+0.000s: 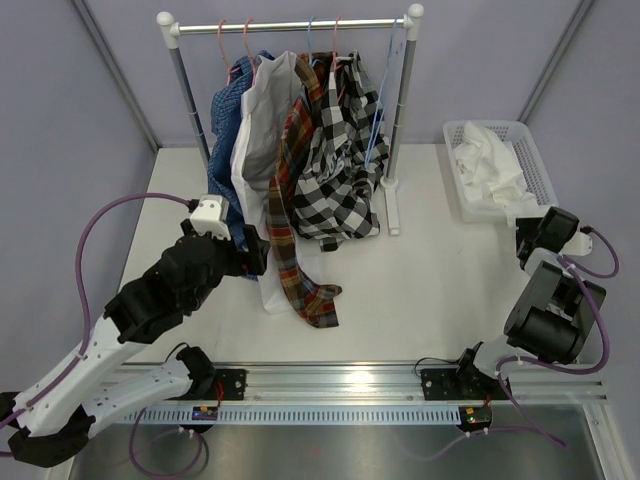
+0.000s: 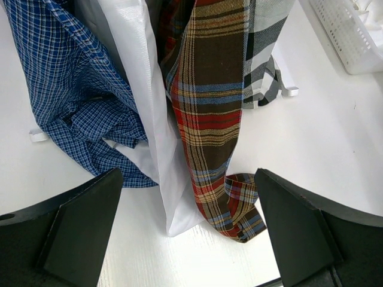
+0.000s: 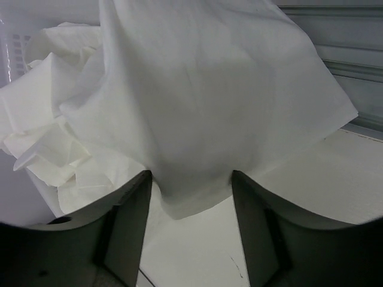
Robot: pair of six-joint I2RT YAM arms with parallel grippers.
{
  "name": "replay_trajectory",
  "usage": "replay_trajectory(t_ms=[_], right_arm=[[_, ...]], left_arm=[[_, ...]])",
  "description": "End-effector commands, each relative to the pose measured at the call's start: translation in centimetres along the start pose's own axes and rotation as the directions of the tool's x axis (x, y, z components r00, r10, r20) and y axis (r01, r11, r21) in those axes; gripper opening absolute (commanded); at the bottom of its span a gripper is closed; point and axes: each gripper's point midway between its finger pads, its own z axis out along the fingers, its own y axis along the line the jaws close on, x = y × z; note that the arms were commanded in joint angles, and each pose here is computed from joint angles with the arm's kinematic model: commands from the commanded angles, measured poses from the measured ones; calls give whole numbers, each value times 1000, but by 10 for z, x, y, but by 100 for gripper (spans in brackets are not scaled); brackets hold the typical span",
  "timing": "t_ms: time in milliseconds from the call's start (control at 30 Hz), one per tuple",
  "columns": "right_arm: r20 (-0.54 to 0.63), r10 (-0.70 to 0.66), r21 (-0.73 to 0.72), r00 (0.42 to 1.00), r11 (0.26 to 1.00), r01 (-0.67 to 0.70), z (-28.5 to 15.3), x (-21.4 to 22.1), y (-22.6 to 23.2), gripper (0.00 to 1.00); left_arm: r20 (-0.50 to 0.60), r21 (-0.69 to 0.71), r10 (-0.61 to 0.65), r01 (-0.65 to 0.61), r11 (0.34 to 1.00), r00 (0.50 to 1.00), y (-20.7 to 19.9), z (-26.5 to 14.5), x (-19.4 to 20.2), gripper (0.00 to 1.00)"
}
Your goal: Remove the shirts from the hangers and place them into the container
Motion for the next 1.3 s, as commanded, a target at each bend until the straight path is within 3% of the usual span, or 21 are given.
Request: replay_trajectory(t_ms=[0, 233, 367, 433, 567, 733, 867, 1100, 1267], right_arm=[[59, 14, -61, 998, 998, -10, 2, -19, 24, 58], [76, -7, -54, 997, 998, 11, 5, -26, 29, 29], [82, -33, -33, 996, 999, 35, 1, -31, 31, 5], [99, -48, -32, 994, 998, 51, -10, -40, 41, 0], [110, -142, -3, 984, 990, 143, -39, -51, 63, 0], [173, -288, -131, 942, 941, 311, -71, -74, 157, 0], [121, -400, -246, 909, 874, 418, -64, -57, 216, 0], [84, -521, -402, 850, 762, 507, -4, -8, 287, 0], [-7, -547, -361, 837, 782, 508, 58, 25, 266, 0]], left_arm=[[39, -15, -15, 16, 1000, 999, 1, 2, -10, 99], [41, -30, -4, 5, 1000, 999, 3, 4, -11, 99], [46, -32, -2, 3, 999, 999, 4, 3, -12, 99], [47, -34, 0, 2, 999, 999, 4, 3, -13, 99], [50, -33, 4, -2, 999, 999, 2, 3, -16, 99], [45, -35, 21, -19, 999, 999, 0, 6, -19, 99], [34, -46, 27, -25, 999, 999, -1, 10, -18, 99], [33, -51, 9, -7, 999, 999, -1, 11, -18, 99], [30, -58, -4, 6, 998, 1000, -2, 13, -18, 99]])
